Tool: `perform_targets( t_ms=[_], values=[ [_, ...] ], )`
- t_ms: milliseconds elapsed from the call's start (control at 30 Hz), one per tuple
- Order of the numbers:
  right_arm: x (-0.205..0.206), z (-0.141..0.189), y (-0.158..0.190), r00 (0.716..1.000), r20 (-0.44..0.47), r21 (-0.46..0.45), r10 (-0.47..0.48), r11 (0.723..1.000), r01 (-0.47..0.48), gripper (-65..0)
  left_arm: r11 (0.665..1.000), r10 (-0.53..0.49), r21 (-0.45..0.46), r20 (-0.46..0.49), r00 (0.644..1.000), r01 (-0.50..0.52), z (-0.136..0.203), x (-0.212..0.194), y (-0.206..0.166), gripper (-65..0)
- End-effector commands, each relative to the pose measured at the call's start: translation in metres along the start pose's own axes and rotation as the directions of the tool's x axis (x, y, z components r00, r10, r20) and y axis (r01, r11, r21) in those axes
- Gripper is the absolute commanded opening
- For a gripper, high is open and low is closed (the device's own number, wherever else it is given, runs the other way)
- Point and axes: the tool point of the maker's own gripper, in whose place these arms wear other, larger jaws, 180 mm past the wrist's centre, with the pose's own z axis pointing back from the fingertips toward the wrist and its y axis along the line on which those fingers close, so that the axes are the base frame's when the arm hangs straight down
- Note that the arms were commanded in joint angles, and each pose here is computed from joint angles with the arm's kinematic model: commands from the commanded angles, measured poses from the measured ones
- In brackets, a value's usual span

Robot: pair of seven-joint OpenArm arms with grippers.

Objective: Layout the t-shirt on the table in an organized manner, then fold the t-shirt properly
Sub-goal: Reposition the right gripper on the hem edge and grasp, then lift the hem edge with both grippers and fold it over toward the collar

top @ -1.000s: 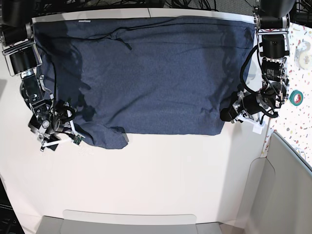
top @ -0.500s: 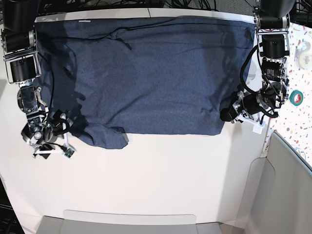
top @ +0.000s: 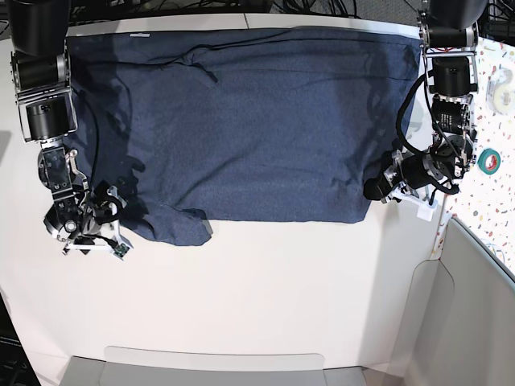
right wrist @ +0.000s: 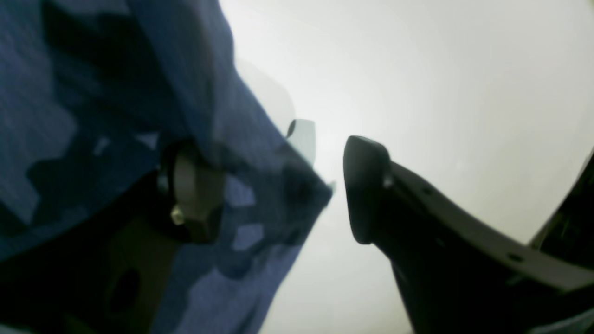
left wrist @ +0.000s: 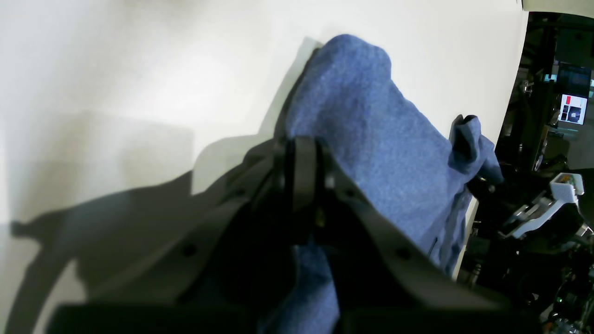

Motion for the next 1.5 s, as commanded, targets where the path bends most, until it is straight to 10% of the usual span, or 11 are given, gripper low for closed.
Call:
perform_targets(
  t_ms=[0,167,367,700,1000,1467],
  values=[
    [0.01,0.011,-0.021,1.0,0.031,-0.043,0.002,0.999,-0.001,-29.8,0.998,0.012,0.061,-0.014,1.0,-0.011,0.003,-0.005,0.018,-65.0],
    [0.011,0.011,-0.02,0.999,0.032,-0.042,0.003,0.999,-0.002,-36.0,0.998,0.012,0.061,-0.014,1.0,-0.011,0.003,-0.005,0.018,-65.0],
    [0.007,0.008,-0.016,1.0,0.026,-0.033,0.005,0.999,-0.004,-65.0,0.998,0.012,0.061,-0.014,1.0,-0.011,0.003,-0.005,0.018,-65.0],
    [0.004,0.008,-0.012,1.0,0.027,-0.03,0.0,1.0,0.0,-65.0,0.999,0.024,0.046,0.022,0.999,-0.025,0.009,0.007,0.015,-65.0],
    [0.0,0.022,-0.044,0.976,0.108,-0.06,-0.189,0.979,0.196,-65.0,0.993,0.12,-0.017,0.164,0.979,-0.119,0.039,0.044,0.021,-65.0],
    [-0.022,0.046,-0.039,0.92,0.198,-0.092,-0.339,0.928,0.361,-65.0,0.994,-0.072,-0.061,0.214,0.974,0.087,0.065,0.052,-0.03,-65.0]
  ],
)
